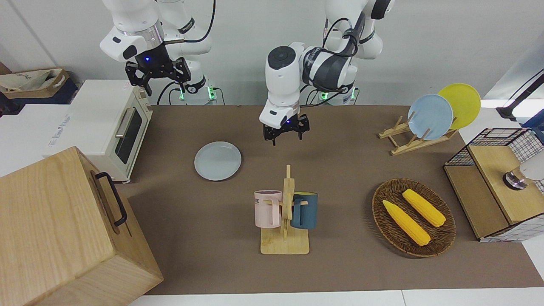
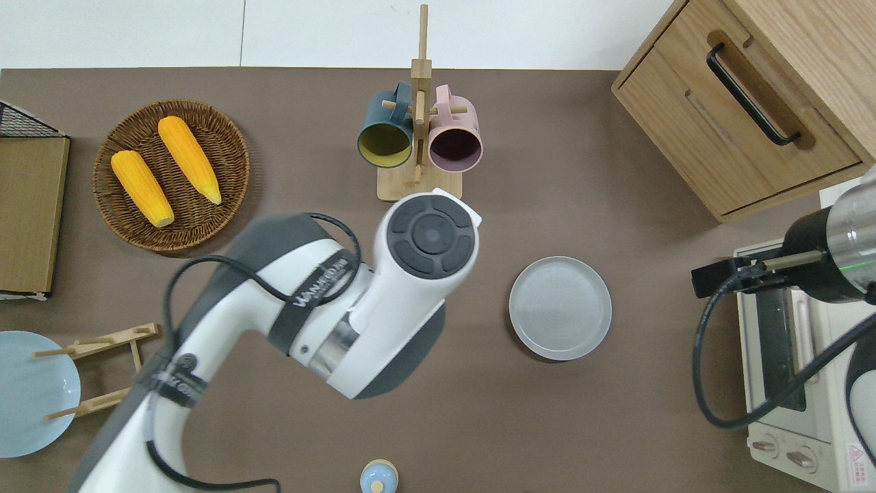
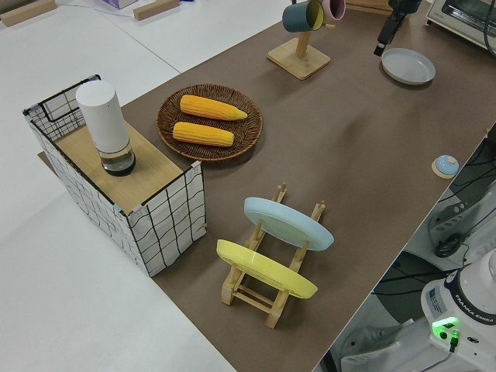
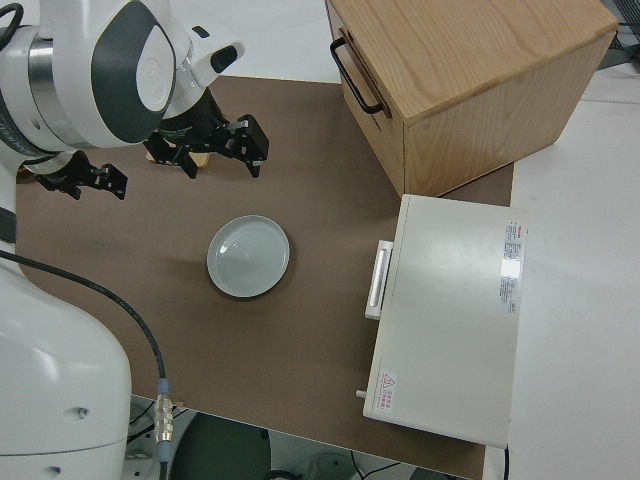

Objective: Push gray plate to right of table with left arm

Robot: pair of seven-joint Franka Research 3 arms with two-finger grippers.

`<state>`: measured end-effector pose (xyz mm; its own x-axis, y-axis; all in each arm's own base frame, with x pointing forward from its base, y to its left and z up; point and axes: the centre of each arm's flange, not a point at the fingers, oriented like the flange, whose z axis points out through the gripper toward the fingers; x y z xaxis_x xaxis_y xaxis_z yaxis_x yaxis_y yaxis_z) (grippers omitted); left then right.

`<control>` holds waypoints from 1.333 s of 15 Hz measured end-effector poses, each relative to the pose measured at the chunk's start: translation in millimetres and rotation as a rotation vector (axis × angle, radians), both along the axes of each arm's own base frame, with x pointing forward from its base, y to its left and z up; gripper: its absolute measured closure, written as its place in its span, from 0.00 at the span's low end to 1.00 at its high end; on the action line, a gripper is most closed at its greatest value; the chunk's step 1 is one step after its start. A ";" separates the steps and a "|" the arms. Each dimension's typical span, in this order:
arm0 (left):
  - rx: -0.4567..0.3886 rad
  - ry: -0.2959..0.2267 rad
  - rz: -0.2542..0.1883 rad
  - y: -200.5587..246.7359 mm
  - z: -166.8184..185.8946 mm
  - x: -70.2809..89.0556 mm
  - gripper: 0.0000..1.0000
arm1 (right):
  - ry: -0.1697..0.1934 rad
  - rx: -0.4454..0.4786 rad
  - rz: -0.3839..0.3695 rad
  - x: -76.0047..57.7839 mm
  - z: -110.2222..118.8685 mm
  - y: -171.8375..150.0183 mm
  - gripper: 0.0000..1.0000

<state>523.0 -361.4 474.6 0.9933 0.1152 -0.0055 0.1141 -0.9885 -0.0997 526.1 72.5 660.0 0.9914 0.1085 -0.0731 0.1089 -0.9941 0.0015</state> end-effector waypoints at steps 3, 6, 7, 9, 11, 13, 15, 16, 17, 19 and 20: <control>0.016 0.033 -0.050 67.7 42.1 14.9 0.00 | 0.000 0.000 0.000 0.0 0.0 0.0 0.01; 0.014 0.030 -0.074 132.4 81.3 22.5 0.00 | 0.000 0.000 0.000 0.0 0.0 0.0 0.01; 0.008 0.030 -0.076 154.0 91.6 24.7 0.00 | 0.000 0.000 0.000 0.0 0.0 0.0 0.01; -0.003 0.030 -0.089 194.3 104.8 30.4 0.00 | 0.000 0.000 0.000 0.0 0.0 0.0 0.01; -0.007 0.042 -0.110 234.8 112.3 34.8 0.00 | 0.000 0.000 0.000 0.0 0.0 0.0 0.01; -0.012 0.053 -0.133 273.3 118.3 37.2 0.00 | 0.000 0.000 0.000 0.0 0.0 0.0 0.01; -0.017 0.054 -0.150 303.3 122.7 38.5 0.00 | 0.000 0.000 0.000 0.0 0.0 0.0 0.01; -0.019 0.056 -0.160 310.9 123.1 38.8 0.00 | 0.000 0.000 0.000 0.0 0.0 0.0 0.01; -0.027 0.059 -0.172 316.2 122.7 39.1 0.00 | 0.000 0.000 0.000 0.0 0.0 0.0 0.01; -0.044 0.064 -0.182 318.8 120.5 39.1 0.00 | 0.000 0.000 0.000 0.0 0.0 0.0 0.01; -0.048 0.065 -0.187 318.3 118.0 39.4 0.00 | 0.000 0.000 0.000 0.0 0.0 0.0 0.01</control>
